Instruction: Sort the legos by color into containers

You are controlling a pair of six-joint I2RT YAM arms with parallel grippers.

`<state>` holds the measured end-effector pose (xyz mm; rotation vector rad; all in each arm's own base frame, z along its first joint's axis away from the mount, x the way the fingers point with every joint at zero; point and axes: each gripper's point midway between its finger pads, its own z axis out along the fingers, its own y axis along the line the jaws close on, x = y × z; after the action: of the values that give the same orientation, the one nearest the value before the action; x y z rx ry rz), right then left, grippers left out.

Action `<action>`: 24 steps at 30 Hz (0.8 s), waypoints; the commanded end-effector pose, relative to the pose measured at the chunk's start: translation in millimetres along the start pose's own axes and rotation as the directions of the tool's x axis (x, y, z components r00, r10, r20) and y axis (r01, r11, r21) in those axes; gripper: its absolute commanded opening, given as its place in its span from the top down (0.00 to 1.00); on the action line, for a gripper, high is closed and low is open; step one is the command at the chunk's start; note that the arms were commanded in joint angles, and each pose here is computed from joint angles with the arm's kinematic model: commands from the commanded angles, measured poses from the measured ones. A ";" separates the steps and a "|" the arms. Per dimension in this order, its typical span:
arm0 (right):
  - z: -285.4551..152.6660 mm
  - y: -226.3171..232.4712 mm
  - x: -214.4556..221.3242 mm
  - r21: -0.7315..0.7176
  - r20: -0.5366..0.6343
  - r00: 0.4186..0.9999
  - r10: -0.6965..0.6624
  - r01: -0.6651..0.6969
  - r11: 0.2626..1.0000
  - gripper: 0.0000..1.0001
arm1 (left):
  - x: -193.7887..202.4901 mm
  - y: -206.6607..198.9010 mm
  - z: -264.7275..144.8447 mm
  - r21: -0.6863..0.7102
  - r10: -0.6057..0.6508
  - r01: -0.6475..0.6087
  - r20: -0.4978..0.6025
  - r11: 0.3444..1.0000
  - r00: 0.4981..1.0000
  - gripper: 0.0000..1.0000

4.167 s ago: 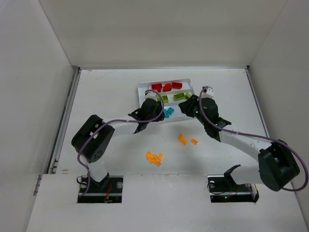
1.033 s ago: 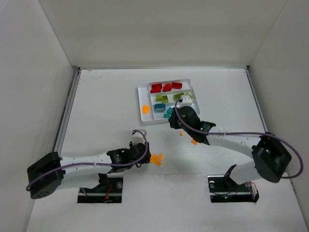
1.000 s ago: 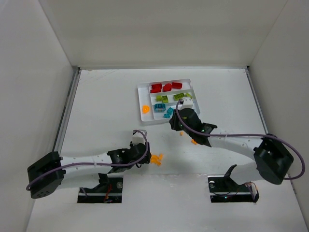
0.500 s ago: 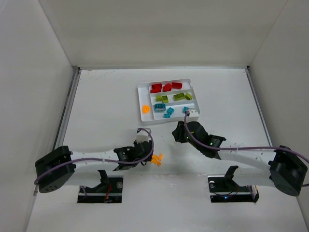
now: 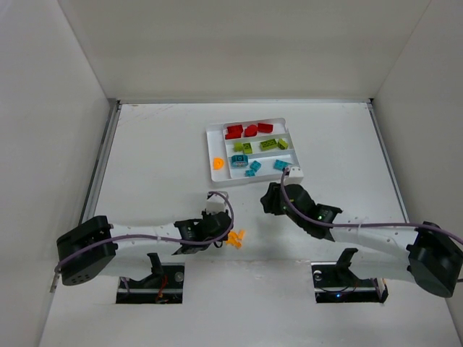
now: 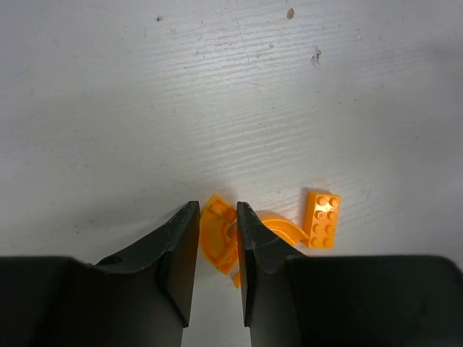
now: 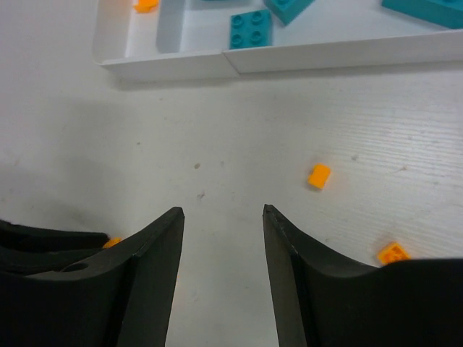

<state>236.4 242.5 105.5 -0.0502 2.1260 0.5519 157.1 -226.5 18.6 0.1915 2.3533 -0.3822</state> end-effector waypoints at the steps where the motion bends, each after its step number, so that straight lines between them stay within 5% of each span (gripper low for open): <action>1: -0.2 -34.3 0.9 0.140 0.023 0.999 0.029 -0.032 0.990 0.46 | 8.0 23.1 0.1 -0.113 0.078 -0.081 -0.037 0.990 0.996 0.81; 13: -10.8 -96.3 15.1 0.342 0.050 0.989 0.142 -0.151 0.927 0.28 | -20.0 22.9 0.1 -0.126 0.063 -0.058 0.034 0.990 0.997 0.88; 24: 2.2 -94.7 19.8 0.289 -0.022 0.961 0.276 -0.258 0.922 0.34 | -66.8 11.8 -3.5 -0.048 -0.019 0.026 0.137 0.999 0.990 0.88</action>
<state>246.8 147.5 47.2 0.3685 2.2723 0.2955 190.5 -202.4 34.3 0.1387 2.3034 -0.2568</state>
